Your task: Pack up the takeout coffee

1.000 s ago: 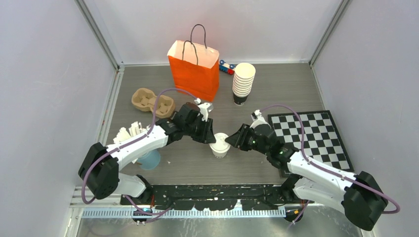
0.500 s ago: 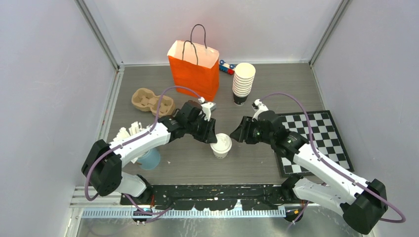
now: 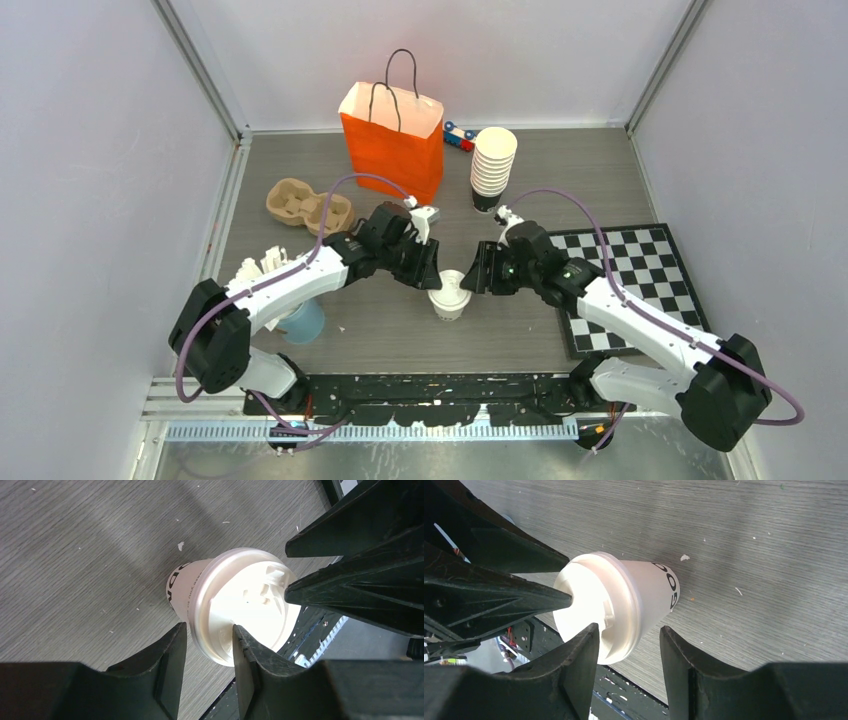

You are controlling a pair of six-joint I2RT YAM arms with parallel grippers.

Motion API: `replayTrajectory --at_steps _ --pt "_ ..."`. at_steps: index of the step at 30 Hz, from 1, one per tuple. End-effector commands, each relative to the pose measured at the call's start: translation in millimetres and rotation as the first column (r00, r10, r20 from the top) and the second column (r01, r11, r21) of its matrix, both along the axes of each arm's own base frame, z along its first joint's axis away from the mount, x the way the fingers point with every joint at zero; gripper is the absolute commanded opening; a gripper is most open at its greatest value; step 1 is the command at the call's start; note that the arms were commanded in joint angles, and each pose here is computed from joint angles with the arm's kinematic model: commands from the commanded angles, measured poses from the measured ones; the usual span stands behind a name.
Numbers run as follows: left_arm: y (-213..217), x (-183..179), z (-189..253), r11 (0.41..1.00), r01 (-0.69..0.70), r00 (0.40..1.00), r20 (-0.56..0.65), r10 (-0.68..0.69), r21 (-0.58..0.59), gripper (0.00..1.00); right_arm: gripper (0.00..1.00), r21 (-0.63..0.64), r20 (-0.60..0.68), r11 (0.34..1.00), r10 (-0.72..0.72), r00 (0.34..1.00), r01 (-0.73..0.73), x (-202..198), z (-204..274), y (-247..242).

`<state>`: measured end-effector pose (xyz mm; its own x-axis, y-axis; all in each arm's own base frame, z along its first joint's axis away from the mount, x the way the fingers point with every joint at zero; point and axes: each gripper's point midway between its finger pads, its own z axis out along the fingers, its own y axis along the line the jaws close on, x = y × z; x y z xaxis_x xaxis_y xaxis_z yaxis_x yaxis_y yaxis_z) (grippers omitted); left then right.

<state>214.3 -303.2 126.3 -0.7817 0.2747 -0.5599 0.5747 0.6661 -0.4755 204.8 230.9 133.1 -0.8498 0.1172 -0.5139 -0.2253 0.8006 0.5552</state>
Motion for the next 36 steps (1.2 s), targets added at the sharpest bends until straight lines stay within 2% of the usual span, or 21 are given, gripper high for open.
replayTrajectory --at_steps 1,4,7,13,17,19,30,34,36 --pt "13 -6 -24 0.996 0.009 0.999 -0.034 -0.006 0.094 0.40 0.51 0.038 0.066 0.999 0.006 0.998 -0.009 16 19 11" --pt "14 -6 -26 0.995 0.015 0.999 -0.034 -0.012 0.098 0.40 0.47 0.043 0.067 0.999 -0.005 0.998 0.002 21 14 12" --pt "17 -8 -30 0.993 0.028 0.999 -0.035 -0.024 0.119 0.38 0.38 0.044 0.052 0.999 -0.019 0.998 0.016 23 5 11" --pt "22 -11 -35 0.992 0.021 0.999 -0.032 -0.017 0.122 0.40 0.32 0.093 -0.006 0.994 -0.060 0.998 0.060 11 -27 0" --pt "11 -17 -35 0.999 0.026 0.998 -0.055 -0.024 0.040 0.50 0.31 0.083 -0.063 0.992 -0.092 0.994 0.097 1 -58 -9" --pt "9 -17 -39 1.000 0.016 0.998 -0.059 -0.015 0.019 0.52 0.31 0.072 -0.078 0.992 -0.099 0.992 0.105 -3 -68 -12" --pt "28 -16 -66 0.990 -0.035 0.996 -0.073 0.045 0.134 0.47 0.30 -0.023 -0.153 0.975 -0.220 0.963 0.220 -23 -120 -42" --pt "29 -16 -67 0.990 -0.042 0.996 -0.072 0.053 0.138 0.45 0.30 -0.012 -0.165 0.979 -0.201 0.966 0.202 -26 -121 -39" --pt "28 -16 -64 0.991 -0.049 0.996 -0.074 0.059 0.125 0.44 0.30 0.062 -0.136 0.984 -0.156 0.978 0.165 -20 -107 -26"
